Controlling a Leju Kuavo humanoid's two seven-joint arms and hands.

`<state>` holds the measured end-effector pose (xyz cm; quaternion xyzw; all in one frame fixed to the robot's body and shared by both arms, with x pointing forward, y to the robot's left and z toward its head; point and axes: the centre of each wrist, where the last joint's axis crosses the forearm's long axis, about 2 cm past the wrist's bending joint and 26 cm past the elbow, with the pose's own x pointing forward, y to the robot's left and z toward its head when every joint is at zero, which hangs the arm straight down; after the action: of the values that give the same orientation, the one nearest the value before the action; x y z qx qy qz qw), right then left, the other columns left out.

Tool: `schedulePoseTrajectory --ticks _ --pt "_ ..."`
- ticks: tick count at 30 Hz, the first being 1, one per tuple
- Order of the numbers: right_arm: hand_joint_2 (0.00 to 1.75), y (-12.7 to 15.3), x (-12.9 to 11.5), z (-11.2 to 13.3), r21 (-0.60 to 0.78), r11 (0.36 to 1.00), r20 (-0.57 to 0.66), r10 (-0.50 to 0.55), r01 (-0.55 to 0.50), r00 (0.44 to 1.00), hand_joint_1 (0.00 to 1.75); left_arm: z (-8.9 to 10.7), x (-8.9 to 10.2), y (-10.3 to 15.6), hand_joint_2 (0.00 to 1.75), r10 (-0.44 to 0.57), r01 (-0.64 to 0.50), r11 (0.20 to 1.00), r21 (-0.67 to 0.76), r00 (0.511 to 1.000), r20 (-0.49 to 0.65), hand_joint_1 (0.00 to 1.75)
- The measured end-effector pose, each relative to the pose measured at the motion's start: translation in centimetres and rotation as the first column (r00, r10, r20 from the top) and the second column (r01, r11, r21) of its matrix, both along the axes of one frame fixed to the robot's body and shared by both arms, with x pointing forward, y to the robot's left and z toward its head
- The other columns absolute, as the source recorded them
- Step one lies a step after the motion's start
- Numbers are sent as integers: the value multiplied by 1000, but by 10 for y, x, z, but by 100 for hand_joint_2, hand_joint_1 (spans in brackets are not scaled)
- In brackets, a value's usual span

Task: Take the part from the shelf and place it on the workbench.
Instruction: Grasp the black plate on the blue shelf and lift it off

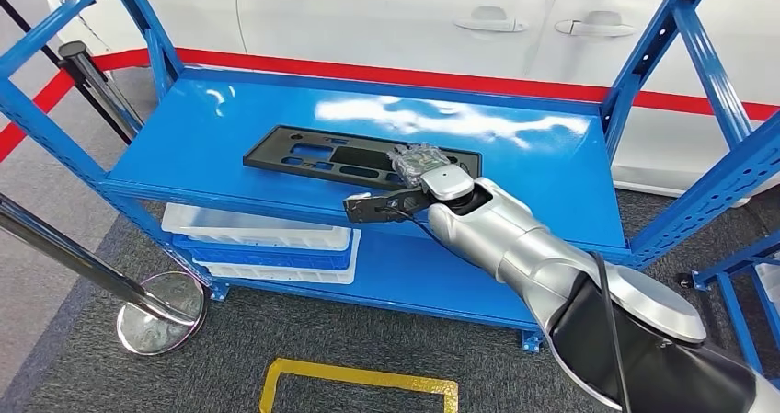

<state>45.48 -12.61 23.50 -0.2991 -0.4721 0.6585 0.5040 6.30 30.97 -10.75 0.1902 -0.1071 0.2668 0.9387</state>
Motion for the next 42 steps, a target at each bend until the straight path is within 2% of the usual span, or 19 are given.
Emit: schedulePoseTrajectory --ticks 16,19,23,26,42 --pt "175 -2 -2 -7 -16 1000 -15 6 -6 1000 0 0 1 1 0 -4 4 1000 3 1000 7 0" --pt "175 -2 -2 -7 -17 1000 -17 7 -7 1000 31 0 1 1 0 -4 4 1000 2 1000 7 0" --pt "175 -2 -2 -7 -19 1000 -16 19 -19 1000 144 0 1 1 0 -7 7 1000 0 1000 17 0" --pt "175 -1 -2 -7 -19 999 -16 27 -27 1000 175 0 1 0 0 -10 10 1000 -1 1000 24 0" --pt "175 -2 -2 -6 -12 999 0 40 -40 999 175 0 0 0 0 -12 12 1000 5 999 36 0"
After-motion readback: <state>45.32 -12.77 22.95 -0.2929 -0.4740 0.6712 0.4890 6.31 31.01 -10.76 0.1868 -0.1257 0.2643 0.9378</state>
